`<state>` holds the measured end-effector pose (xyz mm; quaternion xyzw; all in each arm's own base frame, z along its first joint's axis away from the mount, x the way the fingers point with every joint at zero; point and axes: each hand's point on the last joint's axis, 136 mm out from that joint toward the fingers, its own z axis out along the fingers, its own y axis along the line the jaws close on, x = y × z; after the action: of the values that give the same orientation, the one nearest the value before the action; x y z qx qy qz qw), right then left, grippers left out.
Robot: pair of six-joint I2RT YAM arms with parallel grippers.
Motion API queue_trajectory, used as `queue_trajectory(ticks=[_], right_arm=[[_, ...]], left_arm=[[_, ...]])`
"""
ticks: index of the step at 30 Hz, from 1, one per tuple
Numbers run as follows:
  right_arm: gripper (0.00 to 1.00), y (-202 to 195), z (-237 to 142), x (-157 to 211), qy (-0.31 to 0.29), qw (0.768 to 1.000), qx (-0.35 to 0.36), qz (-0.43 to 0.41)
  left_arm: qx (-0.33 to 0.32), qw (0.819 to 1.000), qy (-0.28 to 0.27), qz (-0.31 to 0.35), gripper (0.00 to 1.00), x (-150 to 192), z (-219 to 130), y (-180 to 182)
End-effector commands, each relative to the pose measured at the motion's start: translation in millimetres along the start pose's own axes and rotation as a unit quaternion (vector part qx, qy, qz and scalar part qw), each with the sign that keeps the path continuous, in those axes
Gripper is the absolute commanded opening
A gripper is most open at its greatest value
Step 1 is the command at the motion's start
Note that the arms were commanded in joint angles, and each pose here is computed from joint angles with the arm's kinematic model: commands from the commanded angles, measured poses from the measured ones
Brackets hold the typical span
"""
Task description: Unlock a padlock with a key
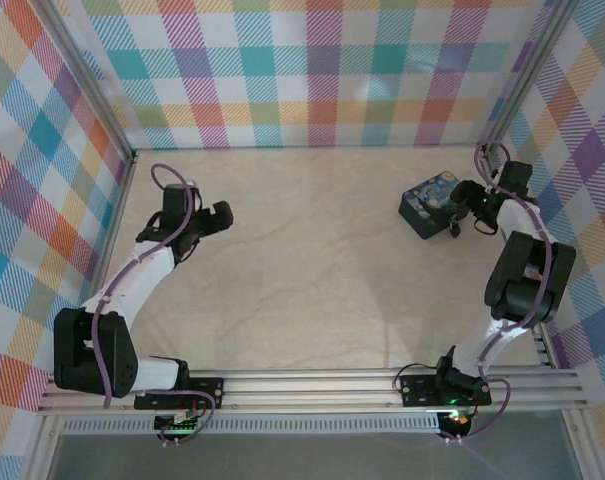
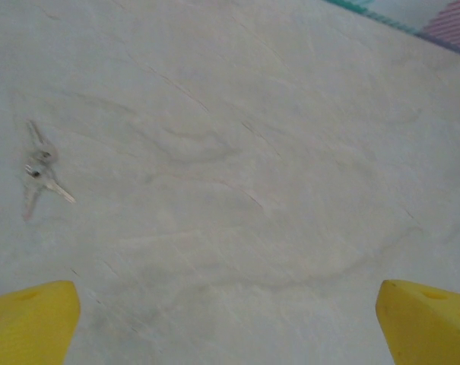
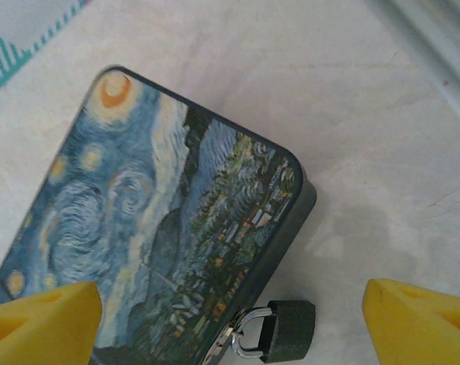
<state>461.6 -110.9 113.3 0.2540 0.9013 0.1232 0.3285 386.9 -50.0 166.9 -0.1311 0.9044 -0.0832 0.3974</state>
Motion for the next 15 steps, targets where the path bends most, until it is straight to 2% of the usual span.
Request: queue_trajectory(ticks=[1,6,15], right_arm=[[0.85,19.4,5.4,2.2,0.031,0.998,-0.051,0.015],[0.76,30.2,20.6,14.5,0.059,0.993,-0.094,0.035],[0.53,66.4,32.2,58.3,0.112,0.987,-0.115,0.022]], left_arm=[[-0.009,1.0,0.019,0.006,0.99,17.2,-9.0,-9.3],[-0.004,0.997,0.032,0.065,0.99,27.3,-14.0,-42.2],[0.007,0.995,0.047,0.088,0.97,30.5,-18.3,-69.5]])
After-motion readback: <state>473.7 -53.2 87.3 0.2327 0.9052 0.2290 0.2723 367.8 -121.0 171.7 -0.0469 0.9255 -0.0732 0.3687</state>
